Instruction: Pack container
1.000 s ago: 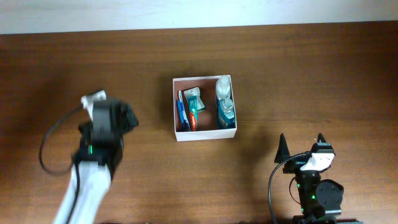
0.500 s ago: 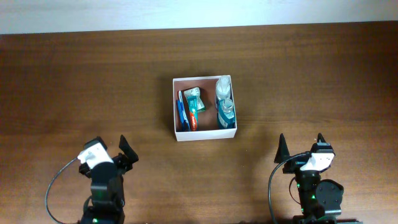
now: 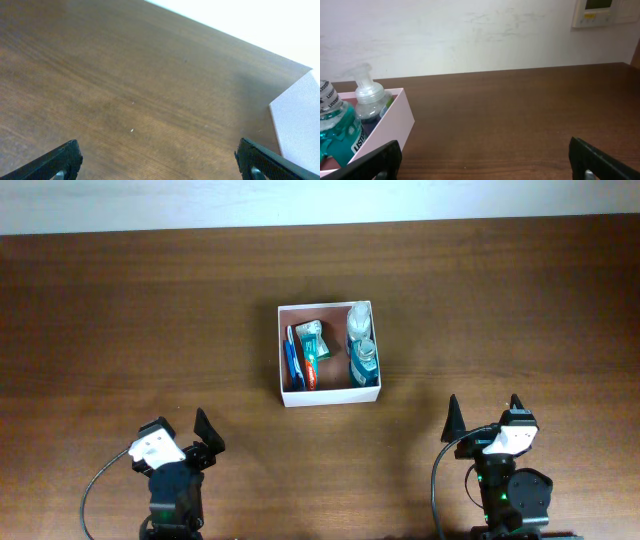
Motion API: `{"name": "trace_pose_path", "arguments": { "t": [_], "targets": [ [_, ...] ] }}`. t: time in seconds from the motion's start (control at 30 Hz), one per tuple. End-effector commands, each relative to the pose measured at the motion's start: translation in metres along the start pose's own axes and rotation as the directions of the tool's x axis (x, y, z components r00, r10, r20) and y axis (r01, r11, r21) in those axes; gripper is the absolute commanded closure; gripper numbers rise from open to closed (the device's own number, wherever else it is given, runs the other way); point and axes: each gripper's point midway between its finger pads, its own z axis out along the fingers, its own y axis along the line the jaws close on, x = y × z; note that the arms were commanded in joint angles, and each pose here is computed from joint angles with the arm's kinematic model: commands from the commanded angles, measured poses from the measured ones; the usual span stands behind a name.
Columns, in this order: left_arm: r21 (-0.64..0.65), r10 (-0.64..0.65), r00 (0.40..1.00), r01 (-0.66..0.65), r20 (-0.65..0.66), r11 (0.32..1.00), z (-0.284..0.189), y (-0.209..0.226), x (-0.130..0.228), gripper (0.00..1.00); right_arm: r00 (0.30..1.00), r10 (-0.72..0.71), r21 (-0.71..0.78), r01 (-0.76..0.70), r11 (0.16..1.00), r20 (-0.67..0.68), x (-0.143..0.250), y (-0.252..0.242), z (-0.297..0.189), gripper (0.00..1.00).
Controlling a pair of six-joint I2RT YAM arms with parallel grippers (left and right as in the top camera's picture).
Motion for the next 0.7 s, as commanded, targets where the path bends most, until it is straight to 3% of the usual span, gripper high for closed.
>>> {"name": "trace_pose_path", "arguments": {
  "t": [0.0,0.2,0.5,0.67],
  "targets": [
    [0.026,0.022,0.999,-0.022,0.03,0.999,-0.002,-0.004,-0.005,0.01,1.0,-0.007,-0.001,0.007,1.0,-0.004,0.002,0.0,0.0,0.02],
    [0.131,0.218,0.964,-0.238,0.153,0.962,-0.014,-0.027,-0.027,0.01,1.0,-0.007,-0.001,0.007,1.0,-0.004,0.002,0.0,0.0,0.02],
    [0.163,0.222,0.938,-0.271,0.266,0.949,-0.027,-0.035,-0.05,0.01,1.0,-0.007,-0.001,0.007,1.0,-0.004,0.002,0.0,0.0,0.01],
    [0.181,0.224,0.938,-0.276,0.264,0.944,-0.027,-0.035,-0.049,0.01,1.0,-0.007,-0.001,0.007,1.0,-0.004,0.002,0.0,0.0,0.02]
  ]
}}
